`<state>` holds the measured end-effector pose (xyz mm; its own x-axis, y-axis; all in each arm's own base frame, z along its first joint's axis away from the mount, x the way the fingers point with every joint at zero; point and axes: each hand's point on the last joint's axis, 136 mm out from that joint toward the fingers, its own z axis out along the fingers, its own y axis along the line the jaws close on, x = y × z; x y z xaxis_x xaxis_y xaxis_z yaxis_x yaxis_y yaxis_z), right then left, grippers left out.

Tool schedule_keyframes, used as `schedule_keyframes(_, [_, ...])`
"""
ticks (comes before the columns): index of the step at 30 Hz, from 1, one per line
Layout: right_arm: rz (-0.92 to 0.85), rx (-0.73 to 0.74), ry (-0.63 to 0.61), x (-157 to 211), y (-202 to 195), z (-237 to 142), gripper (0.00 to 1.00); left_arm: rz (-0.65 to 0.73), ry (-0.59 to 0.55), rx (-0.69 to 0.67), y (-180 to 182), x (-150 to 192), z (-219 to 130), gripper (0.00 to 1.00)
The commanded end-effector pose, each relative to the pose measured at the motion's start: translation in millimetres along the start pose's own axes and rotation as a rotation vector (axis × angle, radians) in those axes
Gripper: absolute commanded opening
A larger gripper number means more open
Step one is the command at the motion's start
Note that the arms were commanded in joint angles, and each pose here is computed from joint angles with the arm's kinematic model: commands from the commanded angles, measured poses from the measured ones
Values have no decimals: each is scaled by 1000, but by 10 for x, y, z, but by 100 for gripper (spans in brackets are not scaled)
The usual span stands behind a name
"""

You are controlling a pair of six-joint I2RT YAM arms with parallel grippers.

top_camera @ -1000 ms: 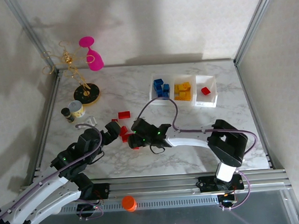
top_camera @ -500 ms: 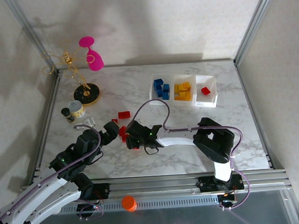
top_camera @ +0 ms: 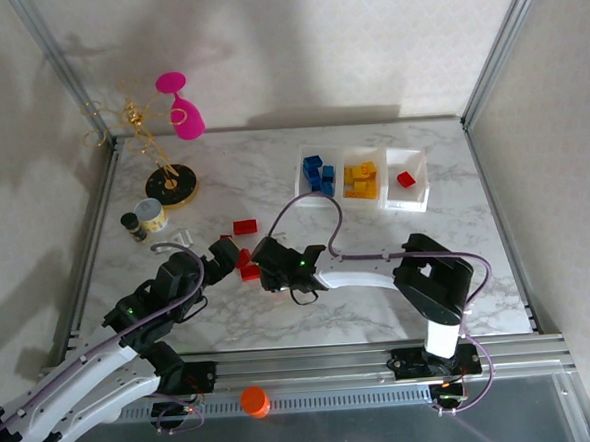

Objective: Sort the legos into containers by color
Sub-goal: Pick up the lego from the bottom-center of the table.

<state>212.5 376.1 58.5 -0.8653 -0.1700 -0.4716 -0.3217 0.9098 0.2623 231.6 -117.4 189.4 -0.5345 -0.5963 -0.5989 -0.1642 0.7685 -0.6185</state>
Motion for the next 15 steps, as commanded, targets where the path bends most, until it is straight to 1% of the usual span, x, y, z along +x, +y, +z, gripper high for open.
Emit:
schedule_keyframes(1, [39, 42, -38, -64, -165, -206, 26, -13, 11, 37, -107, -6, 29, 100])
schedule_keyframes(4, [85, 61, -75, -170, -345, -351, 25, -14, 35, 82, -222, 33, 74, 100])
schedule_keyframes(7, [133, 116, -119, -322, -650, -494, 25, -8, 58, 125, -359, 68, 129, 100])
schedule_keyframes(11, [195, 207, -207, -649, -1132, -735, 26, 11, 86, 171, -560, 112, 224, 100])
schedule_keyframes(15, [289, 299, -317, -1058, -1721, -1024, 26, 44, 117, 206, -759, 197, 342, 100])
